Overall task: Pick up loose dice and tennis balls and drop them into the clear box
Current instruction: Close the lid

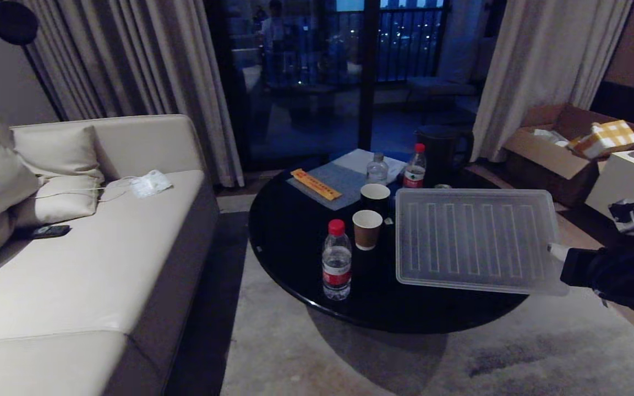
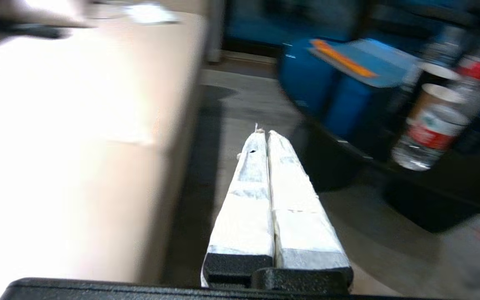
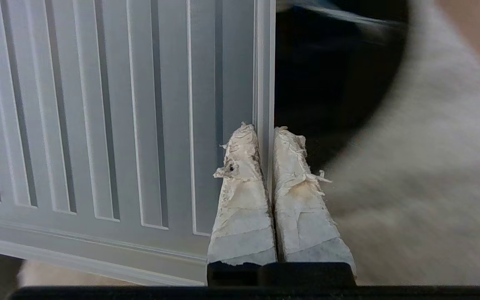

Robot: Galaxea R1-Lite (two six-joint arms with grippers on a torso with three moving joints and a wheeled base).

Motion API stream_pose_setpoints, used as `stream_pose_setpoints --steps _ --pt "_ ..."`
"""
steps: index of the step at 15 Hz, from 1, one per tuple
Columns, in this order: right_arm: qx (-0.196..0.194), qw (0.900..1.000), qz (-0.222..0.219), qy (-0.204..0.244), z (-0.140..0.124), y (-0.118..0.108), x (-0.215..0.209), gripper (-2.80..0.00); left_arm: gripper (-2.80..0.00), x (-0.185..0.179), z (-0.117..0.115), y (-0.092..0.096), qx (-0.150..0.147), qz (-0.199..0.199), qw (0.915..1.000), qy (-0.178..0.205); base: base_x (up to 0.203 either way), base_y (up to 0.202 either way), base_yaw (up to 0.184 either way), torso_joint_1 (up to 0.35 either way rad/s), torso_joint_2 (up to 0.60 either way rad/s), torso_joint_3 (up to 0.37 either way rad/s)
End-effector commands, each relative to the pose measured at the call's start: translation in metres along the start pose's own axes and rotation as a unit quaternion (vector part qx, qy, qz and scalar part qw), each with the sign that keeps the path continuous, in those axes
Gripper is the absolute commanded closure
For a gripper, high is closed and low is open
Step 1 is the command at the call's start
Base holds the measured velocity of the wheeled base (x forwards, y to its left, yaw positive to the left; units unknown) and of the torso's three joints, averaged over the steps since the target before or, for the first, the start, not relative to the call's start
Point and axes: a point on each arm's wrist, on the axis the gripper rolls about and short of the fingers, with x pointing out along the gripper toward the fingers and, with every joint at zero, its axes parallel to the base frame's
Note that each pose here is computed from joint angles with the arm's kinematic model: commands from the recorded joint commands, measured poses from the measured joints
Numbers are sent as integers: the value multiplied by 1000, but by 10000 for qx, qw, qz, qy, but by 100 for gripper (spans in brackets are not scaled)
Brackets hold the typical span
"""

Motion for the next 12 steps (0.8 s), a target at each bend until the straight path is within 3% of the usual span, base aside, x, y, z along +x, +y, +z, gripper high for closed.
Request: stream_pose_setpoints --steps 1,3,10,12 --pt "-3 10000 12 -18 0 0 0 0 0 0 0 0 -8 6 10000 -1 -3 -10 158 5 -1 1" --pt "-3 10000 12 -18 0 0 0 0 0 0 0 0 -15 0 10000 6 -1 -5 122 -1 2 5" --pt "-4 10000 19 -10 0 1 0 0 0 0 0 0 -15 7 10000 5 0 0 0 0 0 0" --pt "-3 10000 19 -2 -1 1 0 0 0 0 0 0 -15 7 10000 5 -109 0 -3 4 3 0"
